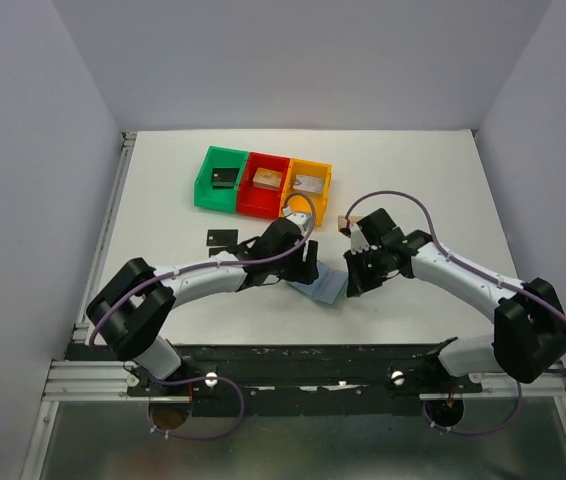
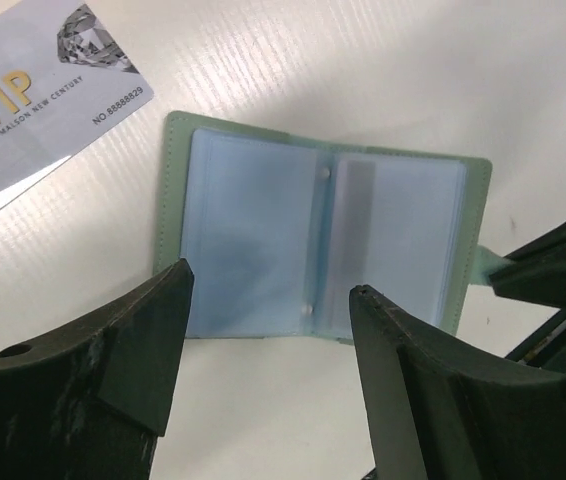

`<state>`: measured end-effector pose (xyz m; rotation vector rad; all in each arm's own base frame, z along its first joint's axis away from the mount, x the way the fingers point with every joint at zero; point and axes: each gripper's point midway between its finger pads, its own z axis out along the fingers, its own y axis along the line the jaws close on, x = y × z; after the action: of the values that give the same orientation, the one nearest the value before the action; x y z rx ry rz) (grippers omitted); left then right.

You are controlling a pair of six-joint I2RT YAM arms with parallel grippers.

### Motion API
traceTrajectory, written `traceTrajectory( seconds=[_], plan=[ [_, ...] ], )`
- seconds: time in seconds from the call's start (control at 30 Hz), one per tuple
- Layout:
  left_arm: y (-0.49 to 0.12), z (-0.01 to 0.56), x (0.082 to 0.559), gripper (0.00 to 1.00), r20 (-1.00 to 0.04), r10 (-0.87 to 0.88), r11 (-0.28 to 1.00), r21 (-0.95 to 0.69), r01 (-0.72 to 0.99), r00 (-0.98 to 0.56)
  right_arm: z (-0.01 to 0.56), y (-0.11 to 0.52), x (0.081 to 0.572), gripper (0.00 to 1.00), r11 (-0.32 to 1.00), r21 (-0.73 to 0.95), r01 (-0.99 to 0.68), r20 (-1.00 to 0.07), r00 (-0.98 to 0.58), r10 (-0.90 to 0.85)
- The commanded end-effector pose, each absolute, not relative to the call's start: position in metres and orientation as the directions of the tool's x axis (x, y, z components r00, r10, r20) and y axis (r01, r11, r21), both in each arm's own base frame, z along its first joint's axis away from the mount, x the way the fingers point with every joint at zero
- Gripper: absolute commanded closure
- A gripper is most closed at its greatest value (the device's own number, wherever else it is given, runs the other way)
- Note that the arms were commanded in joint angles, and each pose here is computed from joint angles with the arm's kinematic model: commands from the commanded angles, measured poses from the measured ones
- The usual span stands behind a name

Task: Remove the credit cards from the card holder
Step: Remove the credit card from the card holder.

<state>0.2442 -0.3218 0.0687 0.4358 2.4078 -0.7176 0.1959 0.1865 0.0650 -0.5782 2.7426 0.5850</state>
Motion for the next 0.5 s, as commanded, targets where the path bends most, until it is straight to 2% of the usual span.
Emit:
traceTrajectory(
  seconds=[0.0, 0.3, 0.47],
  plan=[
    [-0.309, 0.08, 0.244, 0.23, -0.631, 0.071, 0.813, -0.412, 0.411, -0.773, 0.064, 0.204, 0.182, 1.0, 0.773, 0.359, -0.523, -0.313, -0.848, -0.428],
    [-0.303, 0.077, 0.233, 0.23, -0.614, 0.06, 0.805, -0.436, 0.402, -0.787, 0.064, 0.234, 0.151, 1.0, 0.646, 0.435, -0.627, -0.288, -0.777, -0.56],
    [-0.308, 0.08, 0.225, 0.23, -0.607, 0.08, 0.772, -0.464, 0.435, -0.791, 0.059, 0.232, 0.152, 1.0, 0.668, 0.409, -0.621, -0.26, -0.781, -0.567]
  ],
)
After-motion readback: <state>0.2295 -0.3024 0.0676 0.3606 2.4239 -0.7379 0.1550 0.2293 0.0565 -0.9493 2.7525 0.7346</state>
